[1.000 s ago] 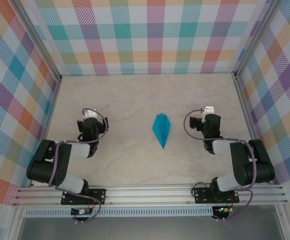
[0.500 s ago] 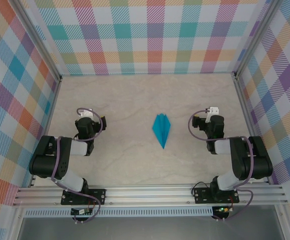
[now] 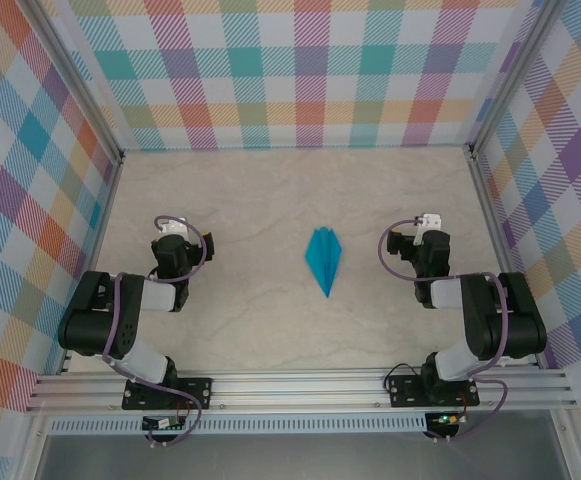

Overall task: Fold a paper plane with a square sheet of paper (pick it up from the middle)
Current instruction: Reset both arms

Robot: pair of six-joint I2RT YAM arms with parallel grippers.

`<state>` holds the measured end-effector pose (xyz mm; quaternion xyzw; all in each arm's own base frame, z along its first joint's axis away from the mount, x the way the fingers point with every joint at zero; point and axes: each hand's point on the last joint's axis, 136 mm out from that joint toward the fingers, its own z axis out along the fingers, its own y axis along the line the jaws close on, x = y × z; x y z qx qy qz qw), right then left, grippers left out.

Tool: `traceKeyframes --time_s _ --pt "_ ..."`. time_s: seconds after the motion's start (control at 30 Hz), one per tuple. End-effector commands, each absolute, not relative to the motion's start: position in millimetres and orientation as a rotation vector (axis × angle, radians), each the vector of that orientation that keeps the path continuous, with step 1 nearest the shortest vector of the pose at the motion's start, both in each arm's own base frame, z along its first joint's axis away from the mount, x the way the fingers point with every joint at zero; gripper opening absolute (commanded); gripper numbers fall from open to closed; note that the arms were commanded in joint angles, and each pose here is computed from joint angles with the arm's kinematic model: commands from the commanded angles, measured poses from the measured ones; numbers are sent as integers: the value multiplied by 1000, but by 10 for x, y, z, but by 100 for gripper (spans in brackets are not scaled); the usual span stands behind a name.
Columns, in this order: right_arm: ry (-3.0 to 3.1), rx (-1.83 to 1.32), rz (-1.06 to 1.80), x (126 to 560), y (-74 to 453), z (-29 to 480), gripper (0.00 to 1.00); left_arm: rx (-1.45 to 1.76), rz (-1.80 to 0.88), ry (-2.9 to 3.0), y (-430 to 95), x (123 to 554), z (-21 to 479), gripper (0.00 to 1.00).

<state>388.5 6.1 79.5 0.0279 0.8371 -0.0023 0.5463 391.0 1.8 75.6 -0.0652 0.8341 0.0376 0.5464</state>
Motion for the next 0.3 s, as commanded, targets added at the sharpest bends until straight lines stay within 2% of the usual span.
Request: traceKeyframes --time_s 0.0,0.27 --pt "1937 88 4 3950 46 920 100 -156 65 1961 -9 3957 815 100" --pt "1936 88 6 3954 46 925 100 -156 65 1962 -9 3958 811 100"
